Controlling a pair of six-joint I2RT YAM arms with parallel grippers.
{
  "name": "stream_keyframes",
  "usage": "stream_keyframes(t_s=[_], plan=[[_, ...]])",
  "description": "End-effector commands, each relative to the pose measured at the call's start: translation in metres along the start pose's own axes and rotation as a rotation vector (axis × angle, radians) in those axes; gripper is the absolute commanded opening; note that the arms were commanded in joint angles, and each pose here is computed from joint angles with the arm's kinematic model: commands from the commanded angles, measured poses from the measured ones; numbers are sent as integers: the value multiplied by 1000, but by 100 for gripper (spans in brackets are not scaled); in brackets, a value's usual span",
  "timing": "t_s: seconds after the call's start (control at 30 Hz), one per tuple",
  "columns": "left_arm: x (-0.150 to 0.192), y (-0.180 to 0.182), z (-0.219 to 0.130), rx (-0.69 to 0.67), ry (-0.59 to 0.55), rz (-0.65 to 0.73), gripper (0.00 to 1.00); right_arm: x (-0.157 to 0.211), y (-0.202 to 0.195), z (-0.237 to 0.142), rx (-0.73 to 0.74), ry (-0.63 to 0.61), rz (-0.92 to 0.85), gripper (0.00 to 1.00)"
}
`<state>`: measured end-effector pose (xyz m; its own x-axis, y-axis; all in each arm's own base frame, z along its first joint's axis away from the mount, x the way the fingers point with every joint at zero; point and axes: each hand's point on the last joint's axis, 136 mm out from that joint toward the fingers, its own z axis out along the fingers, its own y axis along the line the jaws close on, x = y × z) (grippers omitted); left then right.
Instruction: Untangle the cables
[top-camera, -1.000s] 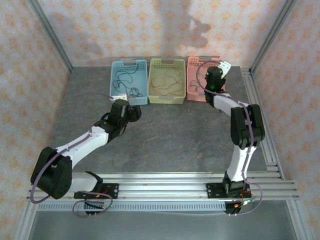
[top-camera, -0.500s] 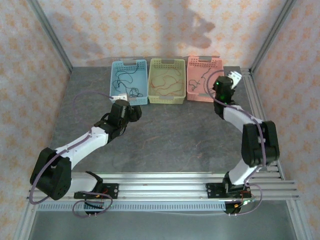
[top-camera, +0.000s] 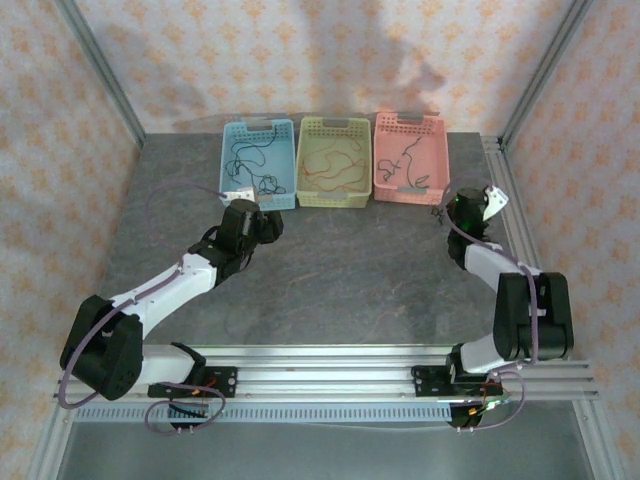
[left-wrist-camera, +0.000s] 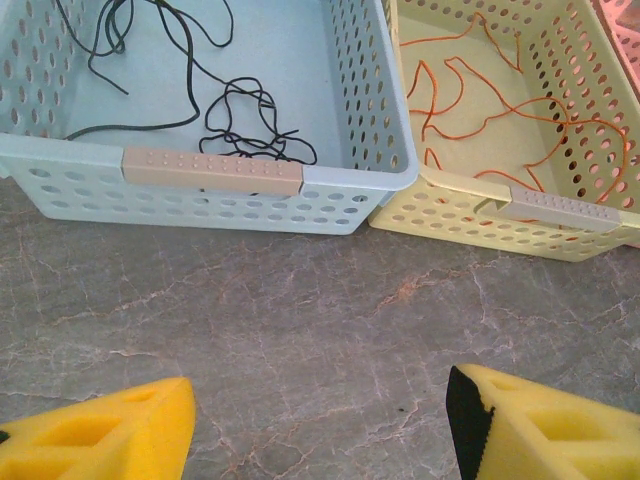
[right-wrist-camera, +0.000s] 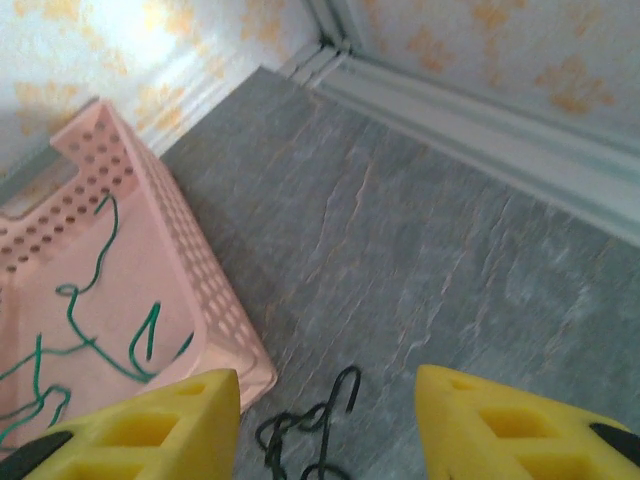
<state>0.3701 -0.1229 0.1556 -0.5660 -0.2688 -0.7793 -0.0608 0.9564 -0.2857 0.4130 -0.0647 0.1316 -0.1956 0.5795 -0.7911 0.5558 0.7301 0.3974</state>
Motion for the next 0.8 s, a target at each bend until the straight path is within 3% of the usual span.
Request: stream_keyframes(t_s=[0.0, 0.47, 0.77], plan=[[0, 4, -4, -23, -10, 9, 68, 23, 2, 7, -19, 96, 22, 50], [1, 3, -3, -25, -5, 11, 68, 68, 6, 32, -42, 249, 44, 50], [1, 3, -2, -26, -2, 12, 68, 68, 16, 47, -54, 257, 44, 48]])
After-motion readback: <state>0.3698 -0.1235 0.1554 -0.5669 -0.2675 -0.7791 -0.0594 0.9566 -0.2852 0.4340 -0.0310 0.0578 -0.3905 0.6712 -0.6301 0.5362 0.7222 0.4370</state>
